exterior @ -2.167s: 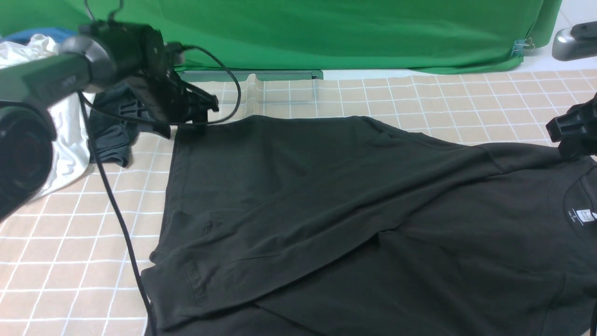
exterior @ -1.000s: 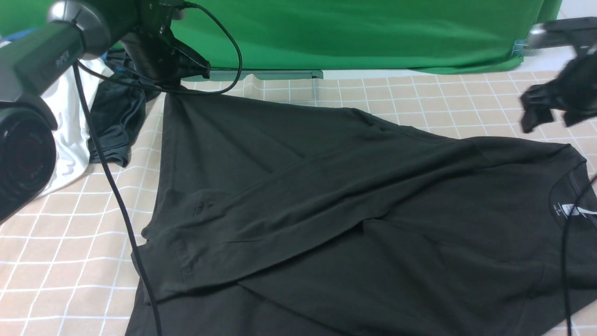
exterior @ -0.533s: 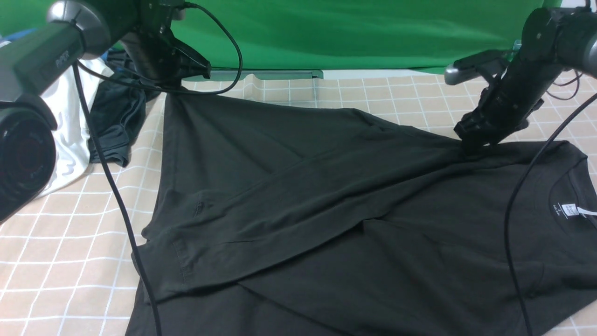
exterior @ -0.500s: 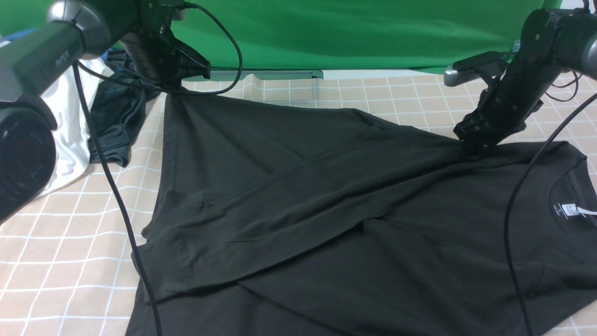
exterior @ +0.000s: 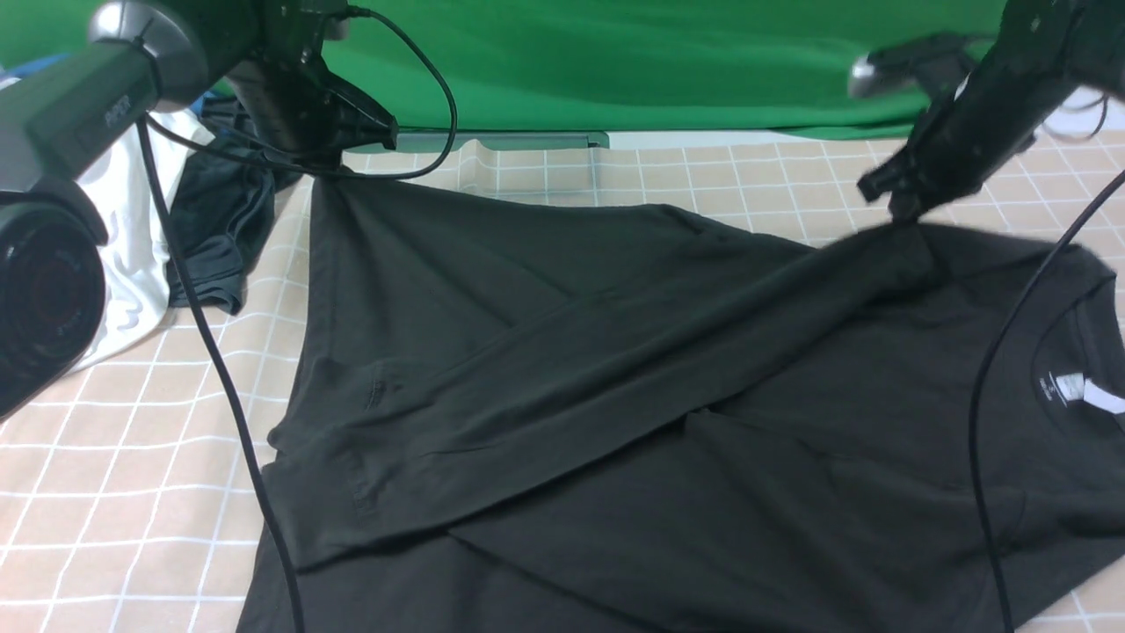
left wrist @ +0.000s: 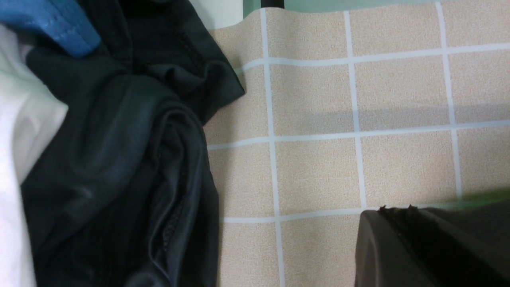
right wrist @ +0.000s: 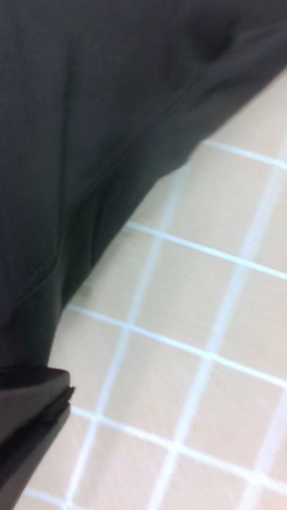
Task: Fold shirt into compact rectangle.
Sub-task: 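Grasp the near edge of the shirt at its hem and shoulder corners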
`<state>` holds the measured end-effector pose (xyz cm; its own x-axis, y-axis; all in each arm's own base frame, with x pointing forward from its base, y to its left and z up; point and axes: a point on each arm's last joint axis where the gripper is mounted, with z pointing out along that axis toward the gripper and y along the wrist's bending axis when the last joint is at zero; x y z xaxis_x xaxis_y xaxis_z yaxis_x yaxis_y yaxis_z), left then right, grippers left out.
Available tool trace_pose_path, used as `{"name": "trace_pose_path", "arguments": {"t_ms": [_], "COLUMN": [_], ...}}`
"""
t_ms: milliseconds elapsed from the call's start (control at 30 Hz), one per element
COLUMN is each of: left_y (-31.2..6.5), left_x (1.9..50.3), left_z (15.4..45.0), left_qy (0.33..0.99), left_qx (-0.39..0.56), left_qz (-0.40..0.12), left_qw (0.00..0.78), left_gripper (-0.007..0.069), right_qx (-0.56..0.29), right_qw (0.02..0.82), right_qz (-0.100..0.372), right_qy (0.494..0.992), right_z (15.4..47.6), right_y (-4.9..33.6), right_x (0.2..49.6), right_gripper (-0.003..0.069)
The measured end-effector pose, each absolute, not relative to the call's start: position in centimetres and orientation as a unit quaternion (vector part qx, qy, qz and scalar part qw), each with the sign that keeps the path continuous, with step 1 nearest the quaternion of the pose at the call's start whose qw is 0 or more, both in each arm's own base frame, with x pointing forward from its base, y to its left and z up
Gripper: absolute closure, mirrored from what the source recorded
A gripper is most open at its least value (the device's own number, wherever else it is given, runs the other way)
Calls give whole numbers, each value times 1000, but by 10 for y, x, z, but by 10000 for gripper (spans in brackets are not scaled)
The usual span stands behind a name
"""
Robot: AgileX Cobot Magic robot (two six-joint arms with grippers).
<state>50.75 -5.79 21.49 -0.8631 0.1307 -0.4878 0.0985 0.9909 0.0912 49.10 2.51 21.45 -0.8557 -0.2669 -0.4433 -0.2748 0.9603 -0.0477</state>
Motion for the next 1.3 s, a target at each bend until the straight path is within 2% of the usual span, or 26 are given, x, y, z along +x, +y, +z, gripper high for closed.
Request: {"name": "trace_pose_path", "arguments": {"t_ms": [233,700,767,833,900,967,1067,1133,1167,1267,1300], "left_y": [-57,-44,-43,-41,-38,-34,-32,-32,-34,-38,-40], "left_x": [508,521,522,523,524,523,517,504,494,464,458], "left_z": [216,224,224,226,229,236,248,270,281,315,318], "left_qy": [964,942,939,935,933,934,940,951,958,968,970], "left_qx": [48,-16,-9,-1,4,3,1,7,14,21,24], "left_qz": [32,24,34,48,61,75,83,77,67,36,32], "left_qw": [260,335,342,351,355,348,330,299,278,246,241], "left_gripper": [592,589,583,561,521,448,386,358,369,478,517], "right_qx": [-124,-121,-119,-116,-115,-113,-109,-104,-105,-104,-103], "right_qw": [235,226,233,237,239,232,215,194,191,191,192], "right_qz": [3,3,2,0,-2,-1,3,8,9,10,10], "right_qy": [964,967,965,964,964,966,971,975,976,976,976], "right_z": [216,201,202,202,205,213,233,259,274,300,308], "right_y": [15,13,13,12,11,11,11,11,11,11,11], "right_x": [494,498,499,500,500,498,490,475,467,442,433], "right_gripper": [620,612,568,482,368,258,207,238,291,519,552]}}
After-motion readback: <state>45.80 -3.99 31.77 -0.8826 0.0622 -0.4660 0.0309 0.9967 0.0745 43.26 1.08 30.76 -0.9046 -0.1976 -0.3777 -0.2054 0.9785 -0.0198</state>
